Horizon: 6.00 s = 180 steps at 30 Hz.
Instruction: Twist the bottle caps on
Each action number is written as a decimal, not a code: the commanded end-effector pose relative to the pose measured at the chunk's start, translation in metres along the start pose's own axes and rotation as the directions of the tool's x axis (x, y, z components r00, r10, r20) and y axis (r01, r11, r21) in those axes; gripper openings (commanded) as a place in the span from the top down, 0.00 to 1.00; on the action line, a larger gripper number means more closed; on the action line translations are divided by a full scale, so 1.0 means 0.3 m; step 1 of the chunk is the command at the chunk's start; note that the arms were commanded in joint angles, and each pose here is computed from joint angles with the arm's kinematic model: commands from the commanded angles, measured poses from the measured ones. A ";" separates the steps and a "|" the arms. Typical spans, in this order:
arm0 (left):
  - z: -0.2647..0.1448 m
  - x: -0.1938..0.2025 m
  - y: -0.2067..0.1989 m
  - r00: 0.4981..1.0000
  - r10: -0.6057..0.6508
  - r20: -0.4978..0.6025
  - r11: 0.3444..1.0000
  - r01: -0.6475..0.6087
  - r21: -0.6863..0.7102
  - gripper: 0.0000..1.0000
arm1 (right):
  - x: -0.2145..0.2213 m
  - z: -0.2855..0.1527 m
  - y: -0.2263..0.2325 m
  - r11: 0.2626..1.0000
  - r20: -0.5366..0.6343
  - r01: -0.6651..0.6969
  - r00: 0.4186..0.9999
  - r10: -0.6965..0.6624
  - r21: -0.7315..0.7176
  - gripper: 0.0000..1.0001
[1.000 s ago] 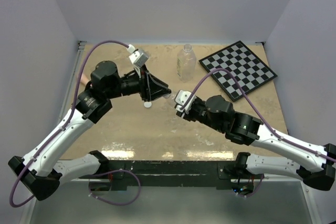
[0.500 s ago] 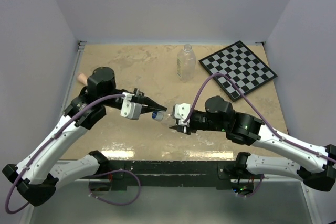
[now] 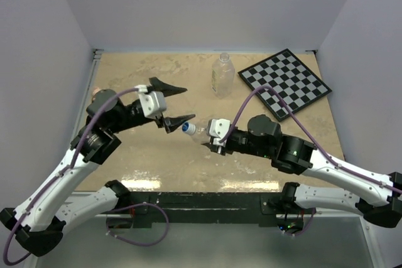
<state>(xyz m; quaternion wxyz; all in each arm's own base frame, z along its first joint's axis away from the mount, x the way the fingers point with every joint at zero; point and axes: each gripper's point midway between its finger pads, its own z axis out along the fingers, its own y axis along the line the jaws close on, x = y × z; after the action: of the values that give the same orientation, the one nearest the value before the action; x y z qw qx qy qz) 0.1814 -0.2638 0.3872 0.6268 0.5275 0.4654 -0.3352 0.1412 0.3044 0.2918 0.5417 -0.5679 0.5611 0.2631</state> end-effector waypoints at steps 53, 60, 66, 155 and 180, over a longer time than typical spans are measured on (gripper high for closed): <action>0.046 -0.065 0.104 0.683 -0.701 0.205 0.657 0.730 -0.190 1.00 | -0.002 -0.009 -0.190 0.948 0.005 -0.047 0.999 0.049 0.314 1.00; 0.031 -0.164 -0.107 0.908 -0.393 0.147 0.908 0.358 0.217 1.00 | -0.163 -0.071 -0.055 0.998 0.191 0.005 0.981 -0.017 0.067 1.00; -0.008 -0.117 -0.230 0.977 -0.081 0.195 0.910 -0.007 0.414 1.00 | -0.217 -0.095 0.015 0.997 0.244 0.046 0.969 -0.031 -0.057 1.00; 0.121 0.023 0.041 0.747 -0.658 0.094 0.745 0.664 -0.067 0.91 | -0.079 -0.036 -0.215 0.937 0.111 -0.068 0.993 0.031 0.343 1.00; 0.041 0.027 -0.223 0.991 0.066 0.120 0.855 -0.118 0.505 0.61 | -0.191 -0.056 -0.034 0.999 0.228 0.027 0.973 -0.030 0.016 1.00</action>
<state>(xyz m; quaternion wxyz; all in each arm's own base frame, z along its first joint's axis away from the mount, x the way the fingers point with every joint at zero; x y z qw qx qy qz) 0.1193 -0.2890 0.3585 0.4857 0.6827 0.2939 -0.4601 0.1408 0.2898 0.2719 0.5204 -0.5655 0.5826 0.2646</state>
